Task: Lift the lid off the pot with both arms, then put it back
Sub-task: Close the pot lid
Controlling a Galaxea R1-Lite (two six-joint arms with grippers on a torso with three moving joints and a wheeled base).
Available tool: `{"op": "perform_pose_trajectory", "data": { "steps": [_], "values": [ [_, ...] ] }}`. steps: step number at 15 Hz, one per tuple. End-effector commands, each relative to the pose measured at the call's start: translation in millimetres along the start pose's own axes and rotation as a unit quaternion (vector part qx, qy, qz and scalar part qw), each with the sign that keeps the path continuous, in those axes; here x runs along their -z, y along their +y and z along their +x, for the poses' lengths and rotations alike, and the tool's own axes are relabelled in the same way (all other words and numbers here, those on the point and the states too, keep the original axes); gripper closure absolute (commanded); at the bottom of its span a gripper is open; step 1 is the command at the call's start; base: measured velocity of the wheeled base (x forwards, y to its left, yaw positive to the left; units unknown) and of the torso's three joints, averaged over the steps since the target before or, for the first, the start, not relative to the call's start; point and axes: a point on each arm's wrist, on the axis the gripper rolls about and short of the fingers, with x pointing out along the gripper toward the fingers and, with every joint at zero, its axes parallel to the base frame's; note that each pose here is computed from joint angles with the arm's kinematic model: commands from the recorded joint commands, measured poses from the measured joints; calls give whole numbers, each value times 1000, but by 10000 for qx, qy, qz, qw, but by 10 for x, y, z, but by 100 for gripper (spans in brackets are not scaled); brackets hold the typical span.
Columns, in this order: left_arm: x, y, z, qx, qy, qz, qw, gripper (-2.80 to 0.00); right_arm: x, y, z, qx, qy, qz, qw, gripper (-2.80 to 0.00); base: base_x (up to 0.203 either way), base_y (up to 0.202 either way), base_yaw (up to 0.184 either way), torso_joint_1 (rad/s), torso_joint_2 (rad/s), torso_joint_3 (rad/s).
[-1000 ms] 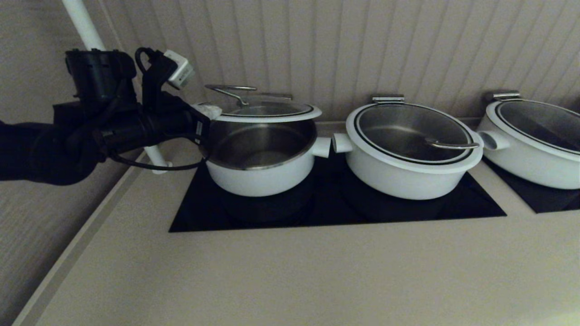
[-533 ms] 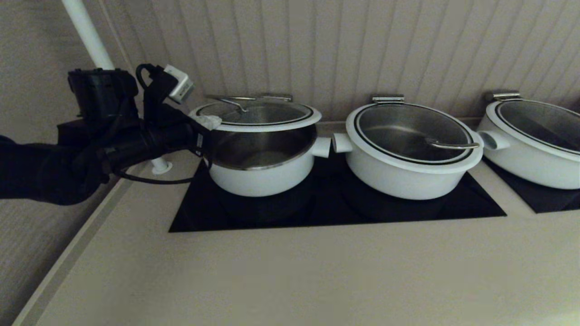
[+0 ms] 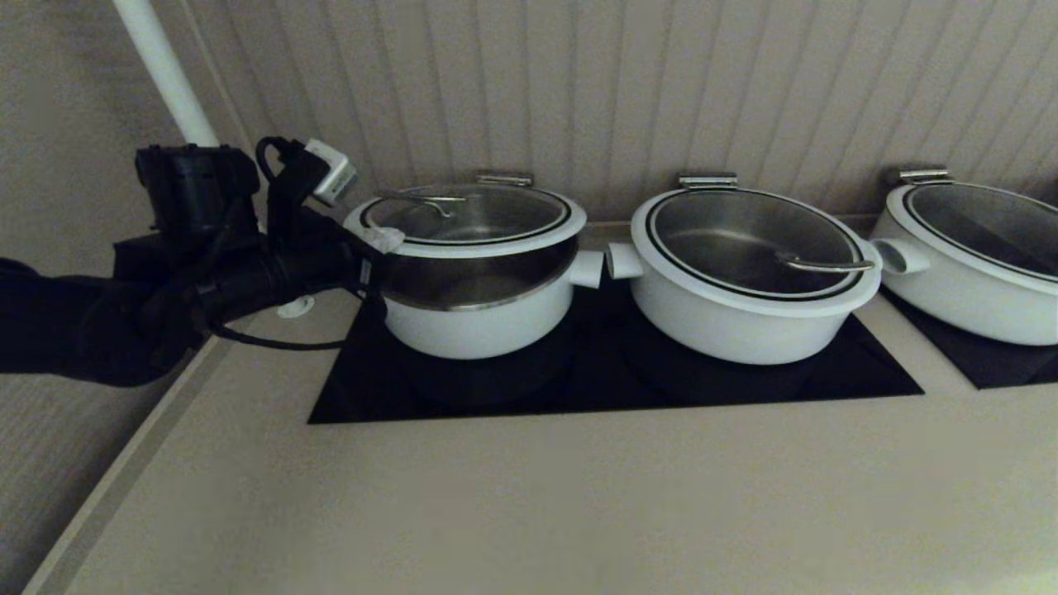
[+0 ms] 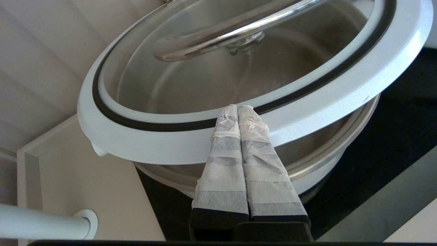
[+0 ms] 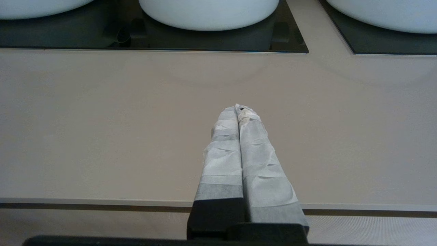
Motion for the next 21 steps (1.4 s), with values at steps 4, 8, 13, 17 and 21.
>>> {"op": "perform_pose_trajectory", "data": {
  "steps": [4, 8, 13, 17, 21],
  "values": [
    [149, -37, 25, -19, -56, -35, 10000, 0, 0, 0, 1, -4, 5, -3, 10000, 0, 0, 0, 0, 0, 0, 0],
    [220, -53, 49, 6, 44, -83, 10000, 0, 0, 0, 0, -2, -3, -6, 10000, 0, 0, 0, 0, 0, 0, 0],
    [277, -65, 77, 40, 127, -98, 9999, 0, 0, 0, 0, -2, -3, -4, 10000, 0, 0, 0, 0, 0, 0, 0],
    [331, -72, 116, 59, 207, -118, 9997, 0, 0, 0, 0, -2, -3, -1, 10000, 0, 0, 0, 0, 0, 0, 0],
    [395, -81, 165, 89, 299, -127, 9994, 0, -2, 0, 0, -2, -10, -1, 10000, 0, 0, 0, 0, 0, 0, 0]
  ]
}}
